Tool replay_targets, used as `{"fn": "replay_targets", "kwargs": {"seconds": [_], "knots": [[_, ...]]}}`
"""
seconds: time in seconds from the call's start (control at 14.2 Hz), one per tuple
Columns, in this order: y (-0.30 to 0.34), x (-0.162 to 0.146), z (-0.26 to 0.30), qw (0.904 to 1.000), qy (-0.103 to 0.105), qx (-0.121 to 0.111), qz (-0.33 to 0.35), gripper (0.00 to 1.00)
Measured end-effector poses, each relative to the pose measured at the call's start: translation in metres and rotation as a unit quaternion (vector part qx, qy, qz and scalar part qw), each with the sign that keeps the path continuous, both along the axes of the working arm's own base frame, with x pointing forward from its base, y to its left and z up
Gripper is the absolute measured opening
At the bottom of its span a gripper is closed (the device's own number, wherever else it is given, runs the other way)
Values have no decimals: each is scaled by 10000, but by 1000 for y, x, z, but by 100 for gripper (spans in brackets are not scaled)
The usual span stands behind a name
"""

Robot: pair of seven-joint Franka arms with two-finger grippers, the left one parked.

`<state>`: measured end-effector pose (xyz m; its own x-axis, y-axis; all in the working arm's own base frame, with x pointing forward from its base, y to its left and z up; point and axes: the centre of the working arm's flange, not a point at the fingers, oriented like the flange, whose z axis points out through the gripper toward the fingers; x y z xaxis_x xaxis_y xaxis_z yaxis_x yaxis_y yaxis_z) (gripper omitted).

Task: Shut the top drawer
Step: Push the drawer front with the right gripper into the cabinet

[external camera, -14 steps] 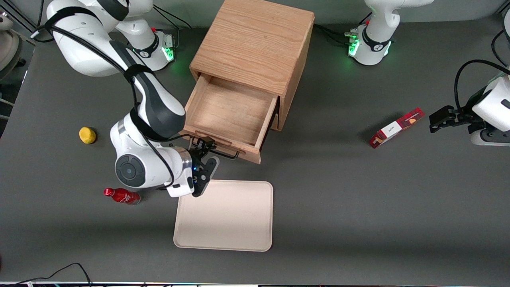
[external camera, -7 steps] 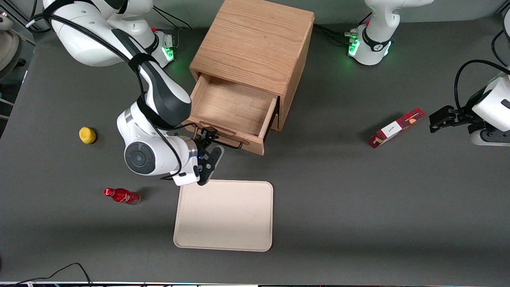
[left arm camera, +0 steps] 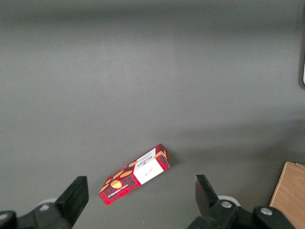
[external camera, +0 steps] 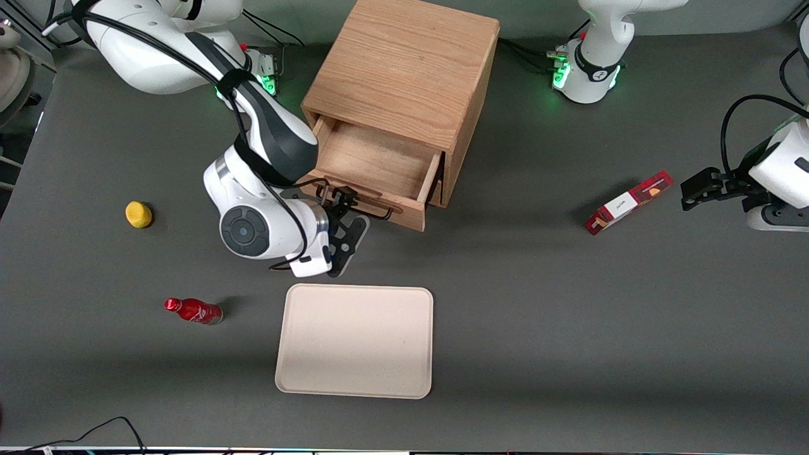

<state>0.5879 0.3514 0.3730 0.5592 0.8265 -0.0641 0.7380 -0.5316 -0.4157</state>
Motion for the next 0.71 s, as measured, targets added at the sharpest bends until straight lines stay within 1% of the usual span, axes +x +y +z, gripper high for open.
{"fn": "replay_targets", "kwargs": {"seconds": [0.21,0.42,0.71], "knots": [[13,-20,7,9999,-19,164,-48,100],[16,-38,11,9998,-83,130,-96,100],[20,-51,11,9999,-59,69,-102,100]]}}
